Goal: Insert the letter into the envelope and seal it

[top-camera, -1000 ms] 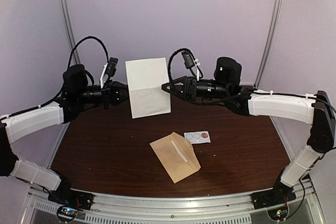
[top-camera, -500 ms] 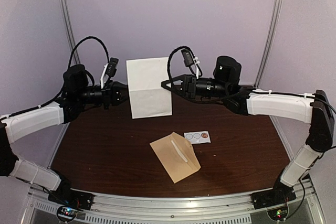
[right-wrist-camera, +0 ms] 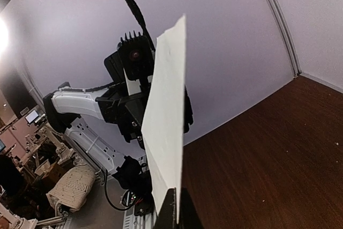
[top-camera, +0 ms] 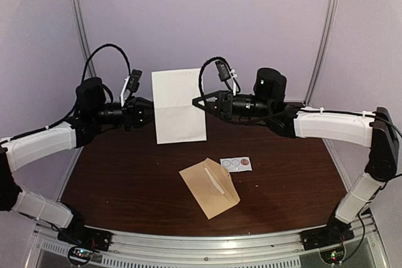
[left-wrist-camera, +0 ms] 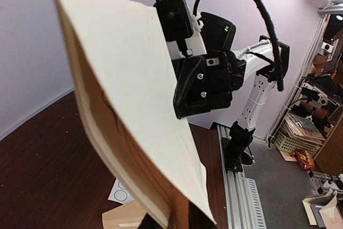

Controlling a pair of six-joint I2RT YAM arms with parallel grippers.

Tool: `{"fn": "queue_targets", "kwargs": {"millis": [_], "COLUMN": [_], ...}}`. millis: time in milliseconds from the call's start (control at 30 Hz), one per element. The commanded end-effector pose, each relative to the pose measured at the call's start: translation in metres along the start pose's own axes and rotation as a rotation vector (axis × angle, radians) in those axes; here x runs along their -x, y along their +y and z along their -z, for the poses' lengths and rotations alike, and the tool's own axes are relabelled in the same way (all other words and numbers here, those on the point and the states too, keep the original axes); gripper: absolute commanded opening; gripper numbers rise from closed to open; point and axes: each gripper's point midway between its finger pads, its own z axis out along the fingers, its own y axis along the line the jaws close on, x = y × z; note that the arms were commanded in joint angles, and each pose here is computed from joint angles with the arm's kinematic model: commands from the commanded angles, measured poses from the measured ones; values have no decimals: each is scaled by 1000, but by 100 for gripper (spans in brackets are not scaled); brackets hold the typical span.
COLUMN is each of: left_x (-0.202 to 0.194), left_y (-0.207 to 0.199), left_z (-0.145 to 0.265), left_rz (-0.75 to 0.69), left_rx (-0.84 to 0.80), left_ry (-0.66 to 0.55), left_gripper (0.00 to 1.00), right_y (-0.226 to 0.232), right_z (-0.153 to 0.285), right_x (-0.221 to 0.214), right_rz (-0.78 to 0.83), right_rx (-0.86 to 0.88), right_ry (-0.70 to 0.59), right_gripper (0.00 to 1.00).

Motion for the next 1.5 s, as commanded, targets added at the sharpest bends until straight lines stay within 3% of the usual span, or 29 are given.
{"fn": "queue_targets", "kwargs": {"millis": [0,200,333,900,1033,1267,1333,1400,1467], "left_x": [16,40,43,3,-4,-5,-4,-3,-3], "left_y": [3,21,20,21,2,-4,-5,-7,-8], "left_z": [7,40,46,2,-12,-17,-17,-16,-15], "left_rz": [-80,-153,-176,-74,-86,-79,-75,-72,-72], "left_rx": [97,361,399,220,122,86,77,74,72], "left_ry": [-31,-122,-139,7,28,27,17,4,-10], "left_gripper": [25,49,57,73,57,27,12,1,0], "right_y": [-4,-48,-61,18,17,15,13,10,9], "right_z": [5,34,41,25,21,15,15,15,15], "right_x": [21,26,23,21,17,13,10,7,4], "right_rz": [47,-3,-19,21,14,4,-4,-12,-21], "right_rx": [-102,-334,-394,21,28,43,37,27,27], "right_ry": [-50,-74,-64,-23,-12,5,11,13,15], "right_gripper": [0,0,0,0,0,0,0,8,16]}}
